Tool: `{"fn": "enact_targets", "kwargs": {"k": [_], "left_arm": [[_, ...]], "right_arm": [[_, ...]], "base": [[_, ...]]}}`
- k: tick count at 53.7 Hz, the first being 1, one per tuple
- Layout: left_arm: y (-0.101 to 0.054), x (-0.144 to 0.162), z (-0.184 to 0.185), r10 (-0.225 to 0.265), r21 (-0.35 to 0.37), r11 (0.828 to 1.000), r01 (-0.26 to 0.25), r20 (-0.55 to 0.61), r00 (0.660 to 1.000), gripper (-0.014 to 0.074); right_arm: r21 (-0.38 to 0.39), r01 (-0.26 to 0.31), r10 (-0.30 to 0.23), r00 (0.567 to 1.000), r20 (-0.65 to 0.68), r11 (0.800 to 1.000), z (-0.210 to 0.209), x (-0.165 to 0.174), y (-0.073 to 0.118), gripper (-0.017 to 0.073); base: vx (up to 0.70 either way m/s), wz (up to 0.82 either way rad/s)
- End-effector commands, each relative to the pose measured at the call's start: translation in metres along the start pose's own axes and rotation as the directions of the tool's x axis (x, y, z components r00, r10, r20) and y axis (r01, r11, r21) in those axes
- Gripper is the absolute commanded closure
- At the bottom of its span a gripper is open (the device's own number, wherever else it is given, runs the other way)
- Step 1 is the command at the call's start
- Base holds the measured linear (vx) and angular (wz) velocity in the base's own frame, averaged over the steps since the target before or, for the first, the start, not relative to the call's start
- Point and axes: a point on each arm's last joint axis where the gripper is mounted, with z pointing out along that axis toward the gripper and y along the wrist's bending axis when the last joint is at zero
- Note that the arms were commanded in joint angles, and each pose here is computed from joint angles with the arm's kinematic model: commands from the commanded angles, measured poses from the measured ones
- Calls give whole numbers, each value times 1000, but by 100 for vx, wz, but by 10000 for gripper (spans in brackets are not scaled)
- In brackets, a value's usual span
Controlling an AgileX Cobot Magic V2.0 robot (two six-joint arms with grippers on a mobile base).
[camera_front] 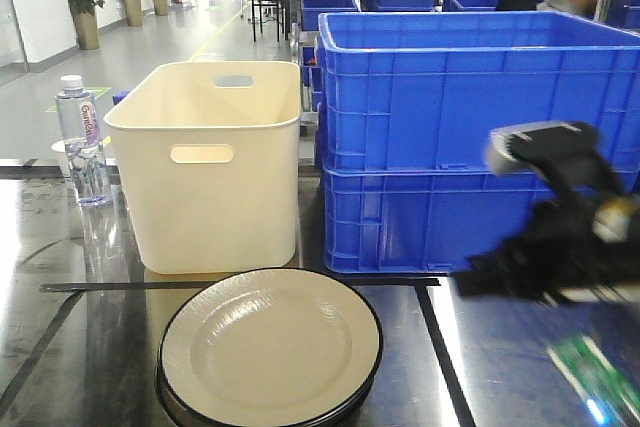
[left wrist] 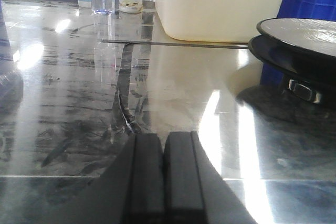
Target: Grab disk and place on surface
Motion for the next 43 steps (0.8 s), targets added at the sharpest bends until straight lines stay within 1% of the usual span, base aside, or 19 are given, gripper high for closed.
{"fn": "enact_targets", "kwargs": {"k": [1, 5, 7, 10, 13, 15, 18, 22, 28, 29, 31, 35, 37, 39, 43], "left_arm": [[-2, -15, -1, -3, 15, 1000, 2, 88, 996, 601], [-2, -15, -1, -3, 15, 1000, 2, 88, 996, 601], [-2, -15, -1, -3, 15, 1000, 2, 88, 996, 601], [-2, -15, -1, -3, 15, 1000, 2, 88, 996, 601], [-2, -15, -1, -3, 15, 1000, 2, 88, 996, 601], [-2, -15, -1, -3, 15, 1000, 2, 88, 996, 601], [-2, -15, -1, -3, 15, 1000, 2, 88, 996, 601], [-2, -15, -1, -3, 15, 1000, 2, 88, 996, 601], [-2, -15, -1, -3, 15, 1000, 2, 88, 996, 601], [-2, -15, -1, -3, 15, 1000, 2, 88, 996, 601], [-2, -15, -1, -3, 15, 1000, 2, 88, 996, 601], [-2, -15, -1, -3, 15, 1000, 2, 88, 996, 601], [-2, -15, -1, -3, 15, 1000, 2, 88, 996, 601], [-2, -15, -1, -3, 15, 1000, 2, 88, 996, 601], [-2, -15, -1, -3, 15, 1000, 2, 88, 996, 601]], "right_arm": [[136, 26, -64, 956, 287, 990, -35, 19, -12, 567], [209, -17, -58, 937, 344, 978, -50, 55, -21, 567], [245, -46, -47, 930, 363, 968, -57, 74, -25, 567], [291, -104, -18, 922, 386, 951, -67, 105, -28, 567], [329, -164, 10, 906, 424, 930, -77, 133, -27, 567], [346, -194, 28, 901, 433, 918, -81, 152, -26, 567], [369, -217, 38, 900, 435, 904, -84, 180, -21, 567], [388, -227, 39, 899, 436, 893, -83, 214, -13, 567], [394, -226, 13, 880, 475, 891, -82, 247, -3, 567], [394, -224, 3, 873, 488, 891, -83, 249, -2, 567], [396, -212, -10, 872, 489, 894, -84, 253, 0, 567], [402, -176, -37, 882, 469, 899, -86, 255, 3, 567], [404, -168, -42, 886, 462, 899, -85, 256, 3, 567], [399, -174, -29, 891, 453, 900, -85, 258, 3, 567], [397, -173, -21, 898, 439, 901, -84, 259, 3, 567]], "base": [[0, 0], [0, 0], [0, 0], [0, 0], [0, 0], [0, 0], [0, 0], [0, 0], [0, 0], [0, 0], [0, 0], [0, 0], [0, 0], [0, 0], [0, 0]]}}
